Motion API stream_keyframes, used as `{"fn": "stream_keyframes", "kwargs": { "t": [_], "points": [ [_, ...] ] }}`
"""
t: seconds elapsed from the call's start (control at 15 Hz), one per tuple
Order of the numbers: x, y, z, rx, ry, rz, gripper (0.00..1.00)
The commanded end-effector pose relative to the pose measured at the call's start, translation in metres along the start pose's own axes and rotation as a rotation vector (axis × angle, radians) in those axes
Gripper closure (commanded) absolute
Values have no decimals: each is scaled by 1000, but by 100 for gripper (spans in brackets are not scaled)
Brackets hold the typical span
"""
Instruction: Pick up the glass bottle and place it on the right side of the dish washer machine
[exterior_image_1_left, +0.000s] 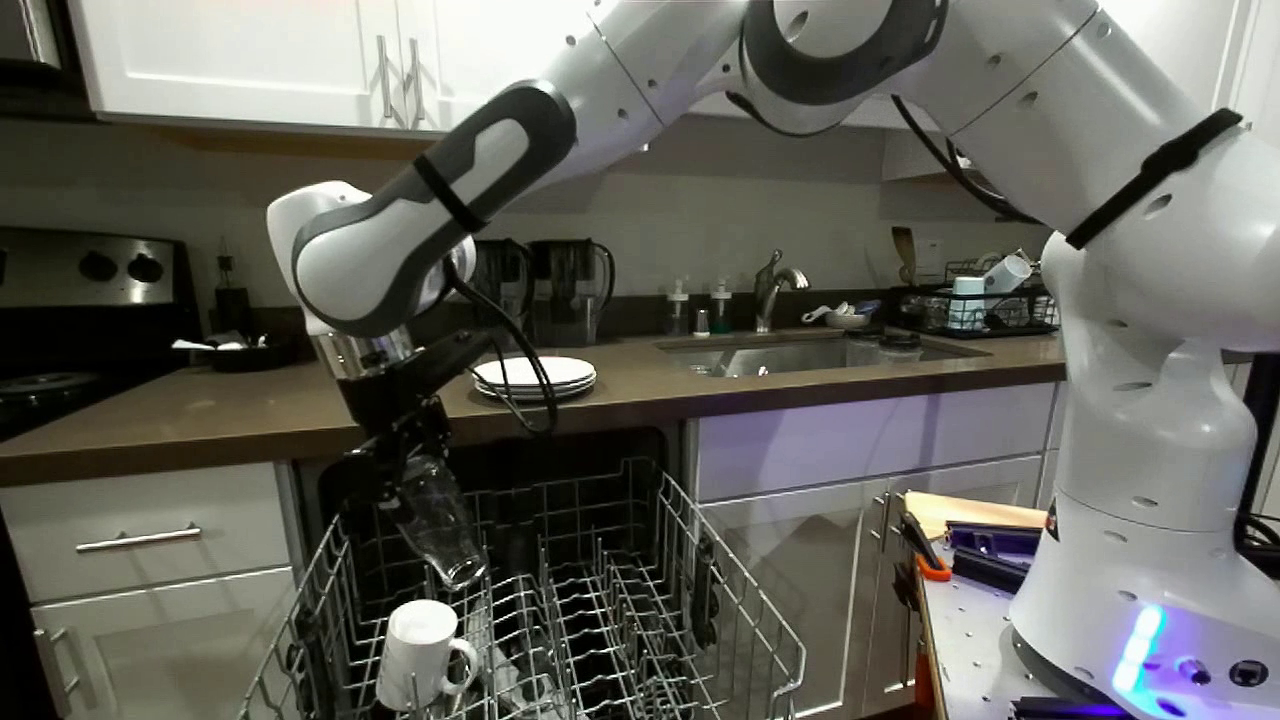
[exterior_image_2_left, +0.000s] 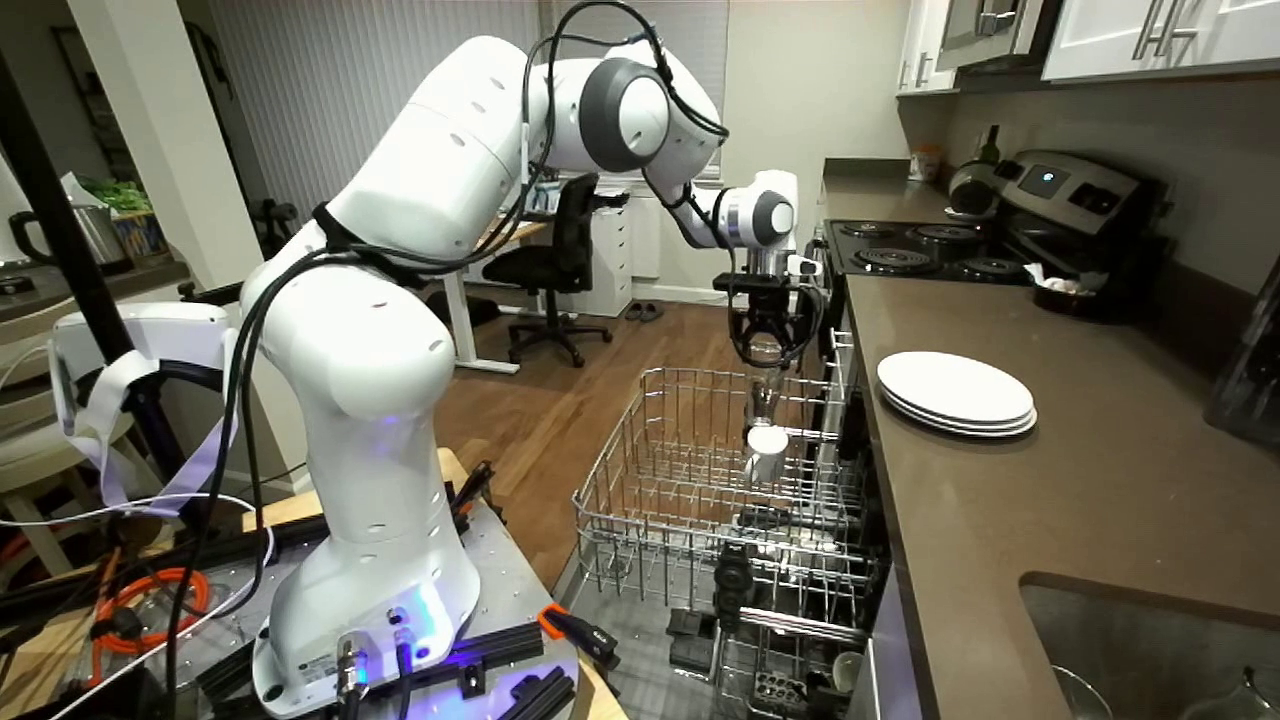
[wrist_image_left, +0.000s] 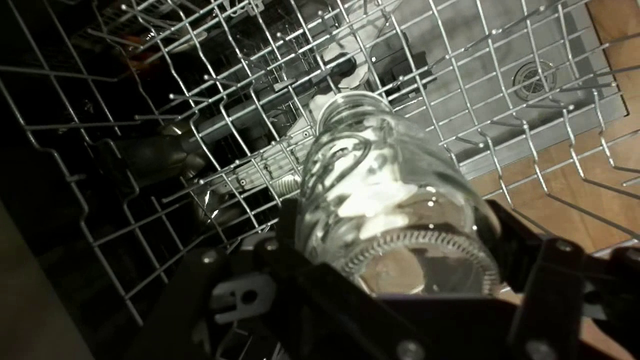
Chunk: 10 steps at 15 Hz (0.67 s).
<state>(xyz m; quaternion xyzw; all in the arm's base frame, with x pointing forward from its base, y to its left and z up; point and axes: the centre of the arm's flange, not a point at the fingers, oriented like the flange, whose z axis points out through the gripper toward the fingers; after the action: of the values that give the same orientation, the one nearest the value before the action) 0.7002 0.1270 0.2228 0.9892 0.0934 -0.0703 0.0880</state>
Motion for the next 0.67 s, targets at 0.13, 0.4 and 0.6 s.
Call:
{"fn": "stream_keyframes", "kwargs": {
  "t": [0.13, 0.4, 0.6],
  "points": [
    [-94, -6, -9, -18, 141, 122, 39],
    [-128, 7, 12, 23, 174, 300, 39],
    [-163, 25, 35, 50, 183, 435, 39]
  ]
}}
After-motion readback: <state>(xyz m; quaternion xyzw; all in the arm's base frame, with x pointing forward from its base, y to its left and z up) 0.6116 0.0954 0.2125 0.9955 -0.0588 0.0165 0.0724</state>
